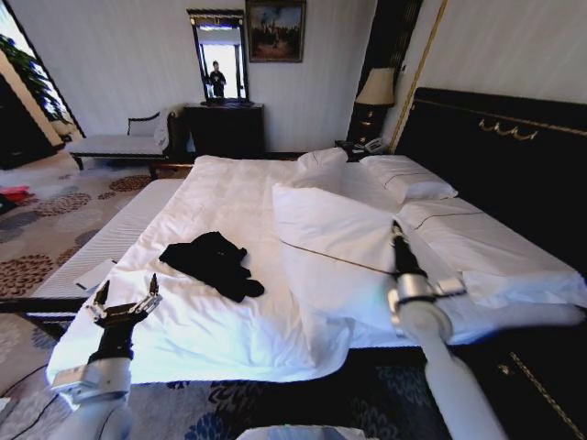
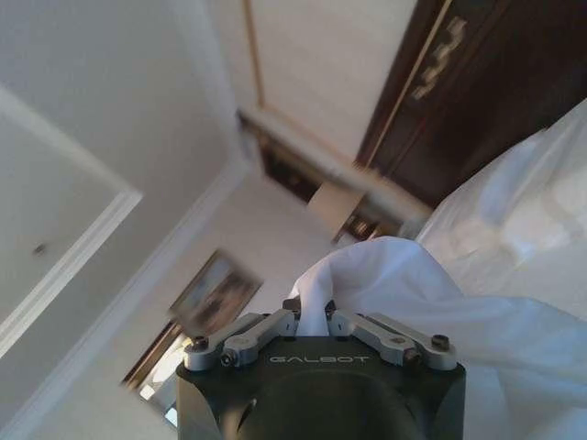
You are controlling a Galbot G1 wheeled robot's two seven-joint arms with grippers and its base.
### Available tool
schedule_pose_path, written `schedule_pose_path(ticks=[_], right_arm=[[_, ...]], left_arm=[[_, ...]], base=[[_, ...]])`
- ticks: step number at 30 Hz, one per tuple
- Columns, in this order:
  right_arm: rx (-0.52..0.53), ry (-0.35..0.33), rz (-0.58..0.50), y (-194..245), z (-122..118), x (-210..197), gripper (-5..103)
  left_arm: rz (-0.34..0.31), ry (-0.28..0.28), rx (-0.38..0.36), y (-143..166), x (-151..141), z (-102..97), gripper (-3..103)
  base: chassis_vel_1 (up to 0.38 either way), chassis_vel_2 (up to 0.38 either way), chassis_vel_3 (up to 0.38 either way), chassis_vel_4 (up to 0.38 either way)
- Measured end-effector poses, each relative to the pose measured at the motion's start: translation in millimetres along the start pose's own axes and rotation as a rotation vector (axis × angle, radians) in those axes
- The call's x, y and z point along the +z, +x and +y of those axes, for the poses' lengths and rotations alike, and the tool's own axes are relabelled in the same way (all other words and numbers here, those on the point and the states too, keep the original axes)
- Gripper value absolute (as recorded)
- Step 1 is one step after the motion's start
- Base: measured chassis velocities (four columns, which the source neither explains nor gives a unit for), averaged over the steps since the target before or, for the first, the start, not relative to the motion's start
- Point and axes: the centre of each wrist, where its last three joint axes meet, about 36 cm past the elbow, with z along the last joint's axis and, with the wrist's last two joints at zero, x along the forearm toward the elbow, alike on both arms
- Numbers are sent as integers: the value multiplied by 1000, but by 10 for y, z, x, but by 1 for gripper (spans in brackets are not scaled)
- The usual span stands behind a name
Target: Fold the clothes on the bed.
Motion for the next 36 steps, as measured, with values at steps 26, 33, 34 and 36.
schedule_pose_path(ticks=[26, 33, 34, 36], right_arm=[[502, 295, -435, 1200, -32, -853, 1], [736, 359, -504, 1377, -23, -872, 1], [770, 374, -505, 1397, -37, -861, 1], [796, 388, -505, 1413, -61, -849, 1]], left_arm=[[-28, 90, 67, -386, 201, -77, 100], [-19, 111, 86, -481, 300, -54, 100], [-18, 115, 88, -498, 315, -50, 100], [-17, 116, 89, -510, 327, -47, 100]], base=[[0, 0, 0, 0], [0, 0, 0, 0], [0, 0, 0, 0], [0, 0, 0, 0]])
